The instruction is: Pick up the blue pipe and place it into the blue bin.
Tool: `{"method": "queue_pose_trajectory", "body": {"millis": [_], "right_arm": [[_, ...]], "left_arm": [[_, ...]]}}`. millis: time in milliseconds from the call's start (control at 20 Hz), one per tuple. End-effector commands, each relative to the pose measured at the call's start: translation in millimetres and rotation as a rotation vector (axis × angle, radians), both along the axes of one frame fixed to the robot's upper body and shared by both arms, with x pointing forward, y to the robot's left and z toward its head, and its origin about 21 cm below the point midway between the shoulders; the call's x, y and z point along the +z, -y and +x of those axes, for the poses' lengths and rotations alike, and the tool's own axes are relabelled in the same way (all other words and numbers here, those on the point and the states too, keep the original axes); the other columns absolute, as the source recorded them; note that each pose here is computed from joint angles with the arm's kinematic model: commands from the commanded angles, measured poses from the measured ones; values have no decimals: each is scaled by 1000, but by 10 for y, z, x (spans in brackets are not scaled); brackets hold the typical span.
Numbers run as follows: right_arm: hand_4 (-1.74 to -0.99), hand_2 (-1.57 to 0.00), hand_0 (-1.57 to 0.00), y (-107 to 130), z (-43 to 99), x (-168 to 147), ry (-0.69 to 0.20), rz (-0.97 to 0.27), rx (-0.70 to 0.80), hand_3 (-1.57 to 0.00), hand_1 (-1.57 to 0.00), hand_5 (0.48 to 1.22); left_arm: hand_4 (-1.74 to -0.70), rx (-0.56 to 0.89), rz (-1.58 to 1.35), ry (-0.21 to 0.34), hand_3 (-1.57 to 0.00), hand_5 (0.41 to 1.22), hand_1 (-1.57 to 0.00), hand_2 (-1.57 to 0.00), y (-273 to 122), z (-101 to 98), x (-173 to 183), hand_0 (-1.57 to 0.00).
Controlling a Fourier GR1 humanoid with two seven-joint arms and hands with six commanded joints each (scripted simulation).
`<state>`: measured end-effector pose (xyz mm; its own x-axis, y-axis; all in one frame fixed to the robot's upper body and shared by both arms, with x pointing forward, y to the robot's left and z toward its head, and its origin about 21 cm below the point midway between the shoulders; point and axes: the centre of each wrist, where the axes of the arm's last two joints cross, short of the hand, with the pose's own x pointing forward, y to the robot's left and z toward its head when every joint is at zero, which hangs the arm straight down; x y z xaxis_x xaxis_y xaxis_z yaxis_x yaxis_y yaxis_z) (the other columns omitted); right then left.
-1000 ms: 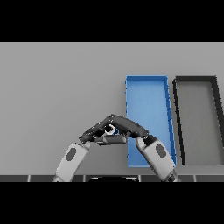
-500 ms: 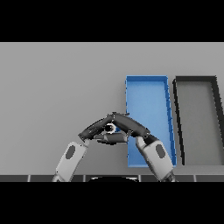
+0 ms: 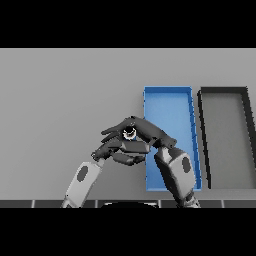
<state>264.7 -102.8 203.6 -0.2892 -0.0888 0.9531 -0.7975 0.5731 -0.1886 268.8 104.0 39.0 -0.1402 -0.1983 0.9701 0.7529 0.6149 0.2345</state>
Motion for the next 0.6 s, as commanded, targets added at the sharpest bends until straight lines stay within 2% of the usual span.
{"method": "queue_pose_trajectory", "body": {"millis": [0,150,300,400,550], "right_arm": [[-1494,-1571,-1571,29,30,143,3,16,-3,-1571,-1571,1221],[-1496,-1571,-1571,128,123,452,-2,83,-14,-1571,-1571,1221],[-1497,-1571,-1571,302,284,850,48,181,-121,-1571,-1571,1221],[-1498,-1571,-1571,491,384,957,87,172,-216,-1571,-1571,1221],[-1498,-1571,-1571,689,538,960,82,138,-346,-1571,-1571,1221]], "left_arm": [[-971,-10,-13,9,-4,485,-5,-5,7,-23,3,-6],[-956,-3,6,4,-2,475,-2,-2,-19,-74,-45,-3],[-949,-8,-10,29,0,471,-1,-1,-49,-91,-4,-1],[-946,-10,-16,35,0,466,0,0,-59,-100,11,0],[-950,2,-7,21,1,470,0,0,-115,-131,9,0]]}}
